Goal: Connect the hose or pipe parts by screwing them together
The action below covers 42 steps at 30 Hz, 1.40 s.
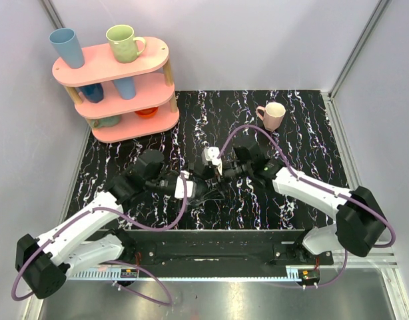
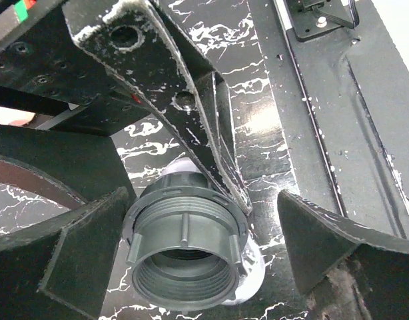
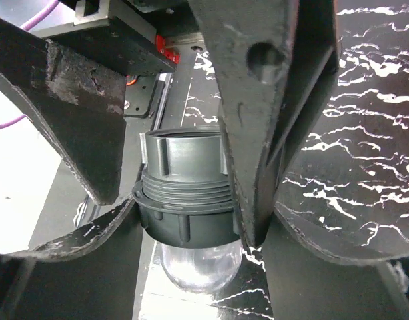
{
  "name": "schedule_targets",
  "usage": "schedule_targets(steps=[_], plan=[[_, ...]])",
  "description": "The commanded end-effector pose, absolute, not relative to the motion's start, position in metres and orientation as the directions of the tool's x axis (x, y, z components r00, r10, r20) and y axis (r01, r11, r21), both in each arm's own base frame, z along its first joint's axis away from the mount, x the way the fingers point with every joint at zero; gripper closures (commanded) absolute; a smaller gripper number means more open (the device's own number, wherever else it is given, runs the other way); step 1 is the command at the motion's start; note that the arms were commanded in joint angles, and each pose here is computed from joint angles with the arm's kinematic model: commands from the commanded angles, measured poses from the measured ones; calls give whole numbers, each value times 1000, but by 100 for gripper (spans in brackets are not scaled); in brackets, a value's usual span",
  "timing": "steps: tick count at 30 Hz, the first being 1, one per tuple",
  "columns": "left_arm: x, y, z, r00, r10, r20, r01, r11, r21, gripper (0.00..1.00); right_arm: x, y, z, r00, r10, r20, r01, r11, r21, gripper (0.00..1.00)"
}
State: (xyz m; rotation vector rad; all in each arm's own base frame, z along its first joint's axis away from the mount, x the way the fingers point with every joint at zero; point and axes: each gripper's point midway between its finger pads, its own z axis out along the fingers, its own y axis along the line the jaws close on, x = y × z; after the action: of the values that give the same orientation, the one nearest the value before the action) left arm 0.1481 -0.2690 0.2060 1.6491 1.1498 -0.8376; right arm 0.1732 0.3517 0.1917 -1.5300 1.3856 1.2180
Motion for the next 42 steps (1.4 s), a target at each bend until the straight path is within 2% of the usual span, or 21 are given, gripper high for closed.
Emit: schedule_targets(steps=[1, 8, 17, 20, 23, 24, 26, 27, 29, 30, 32, 33, 35, 38, 39, 42], plan=[[146, -272, 222, 403, 274, -873, 914, -155, 374, 1, 173, 364, 247, 147, -121, -982, -974, -189, -123, 100], [144, -261, 241, 411, 266, -872, 911, -85, 404, 1, 182, 357, 245, 167, -141, -976, -982, -116, -151, 100], [141, -251, 293, 370, 143, -918, 916, 105, 386, 1, 192, 355, 228, 156, -183, -971, -987, -69, -145, 100], [144, -249, 304, 300, 127, -946, 933, 168, 318, 1, 194, 355, 228, 156, -179, -971, -987, -54, -149, 100], [162, -241, 322, 104, 91, -990, 927, 353, 130, 1, 197, 353, 229, 169, -176, -970, -986, -26, -167, 100], [172, -233, 318, -30, 89, -996, 894, 449, 13, 1, 202, 352, 229, 180, -180, -967, -983, 0, -183, 100], [188, -227, 333, -148, 53, -988, 826, 556, -94, 1, 206, 348, 231, 203, -182, -962, -976, 36, -213, 100], [194, -220, 324, -275, 33, -961, 755, 627, -194, 1, 214, 346, 237, 235, -173, -956, -965, 80, -251, 100], [203, -221, 325, -376, 10, -927, 694, 665, -274, 1, 218, 340, 238, 274, -164, -948, -946, 129, -296, 100], [206, -218, 316, -477, -36, -878, 612, 704, -361, 1, 226, 337, 246, 316, -155, -936, -923, 177, -341, 100], [216, -213, 313, -570, -115, -814, 493, 745, -450, 1, 227, 330, 248, 357, -152, -922, -901, 203, -383, 100], [215, -209, 302, -661, -200, -724, 363, 758, -541, 1, 228, 328, 254, 402, -142, -904, -879, 218, -425, 100], [217, -208, 295, -732, -281, -621, 253, 734, -630, 1, 225, 323, 259, 446, -128, -886, -855, 231, -464, 100], [211, -224, 289, -824, -407, -394, 94, 588, -804, 1, 226, 318, 267, 486, -127, -865, -827, 252, -502, 100], [209, -232, 294, -841, -405, -357, 100, 534, -840, 1, 226, 318, 267, 487, -130, -864, -827, 250, -504, 100], [206, -244, 287, -880, -395, -264, 50, 476, -878, 3, 224, 317, 268, 488, -130, -863, -828, 245, -505, 100]])
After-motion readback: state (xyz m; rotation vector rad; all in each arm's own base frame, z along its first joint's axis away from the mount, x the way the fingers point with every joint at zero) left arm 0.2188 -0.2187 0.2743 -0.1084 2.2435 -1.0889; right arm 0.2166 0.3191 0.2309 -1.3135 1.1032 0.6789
